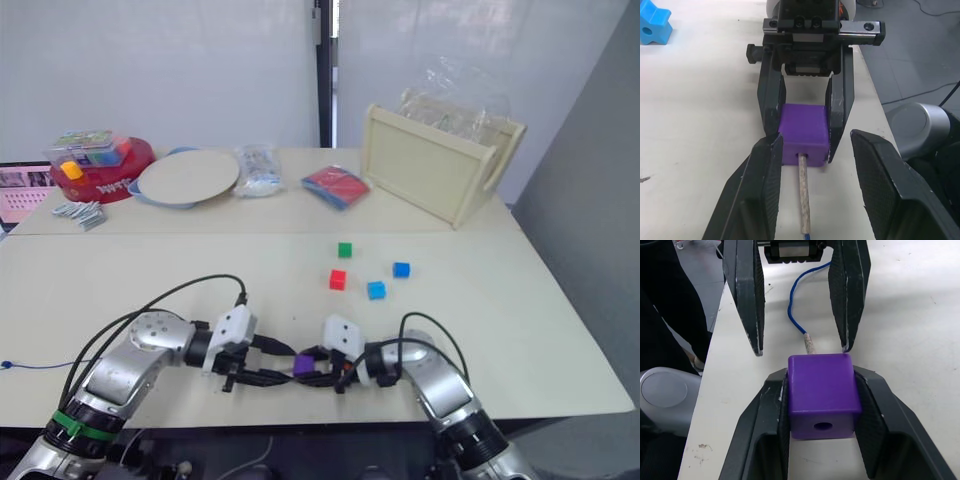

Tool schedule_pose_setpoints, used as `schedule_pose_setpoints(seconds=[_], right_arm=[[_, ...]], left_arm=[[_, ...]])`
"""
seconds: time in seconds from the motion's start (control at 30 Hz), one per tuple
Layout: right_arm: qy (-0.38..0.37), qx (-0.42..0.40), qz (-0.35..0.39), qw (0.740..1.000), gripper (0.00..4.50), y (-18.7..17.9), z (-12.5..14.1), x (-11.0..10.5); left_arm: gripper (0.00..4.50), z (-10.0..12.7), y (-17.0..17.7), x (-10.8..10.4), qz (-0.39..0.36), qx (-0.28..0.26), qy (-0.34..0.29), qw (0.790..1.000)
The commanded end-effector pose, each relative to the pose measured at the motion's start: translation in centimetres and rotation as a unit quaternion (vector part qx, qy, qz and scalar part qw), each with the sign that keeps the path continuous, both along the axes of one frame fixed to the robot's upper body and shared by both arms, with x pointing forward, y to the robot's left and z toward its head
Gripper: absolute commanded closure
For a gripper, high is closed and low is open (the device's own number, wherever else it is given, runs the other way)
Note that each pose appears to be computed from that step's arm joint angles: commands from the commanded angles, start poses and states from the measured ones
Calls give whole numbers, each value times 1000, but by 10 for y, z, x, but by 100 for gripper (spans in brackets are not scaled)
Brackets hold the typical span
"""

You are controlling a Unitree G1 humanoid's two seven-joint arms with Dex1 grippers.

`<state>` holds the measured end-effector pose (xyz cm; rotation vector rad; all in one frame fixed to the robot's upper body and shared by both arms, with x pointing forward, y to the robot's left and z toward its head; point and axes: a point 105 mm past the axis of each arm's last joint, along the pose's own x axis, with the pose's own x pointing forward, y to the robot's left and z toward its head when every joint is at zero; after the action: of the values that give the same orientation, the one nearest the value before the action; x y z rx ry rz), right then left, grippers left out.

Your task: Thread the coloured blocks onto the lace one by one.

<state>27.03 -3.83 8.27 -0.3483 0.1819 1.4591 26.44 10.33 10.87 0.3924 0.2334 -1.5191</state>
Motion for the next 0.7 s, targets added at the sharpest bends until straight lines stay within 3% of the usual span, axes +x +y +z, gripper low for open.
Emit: schedule_pose_setpoints(seconds=[0.03, 0.27, 0.7], right_arm=[[5, -10, -14, 1000, 330, -5, -5, 2], [5, -11, -20, 1000, 330, -6, -6, 2], [2, -7, -23, 1000, 330, -5, -2, 4]], left_arm=[[222, 21, 10, -2, 3, -10, -21, 1000], [222, 26, 33, -10, 27, 10, -7, 1000], [222, -28, 48, -12, 62, 66, -31, 995]])
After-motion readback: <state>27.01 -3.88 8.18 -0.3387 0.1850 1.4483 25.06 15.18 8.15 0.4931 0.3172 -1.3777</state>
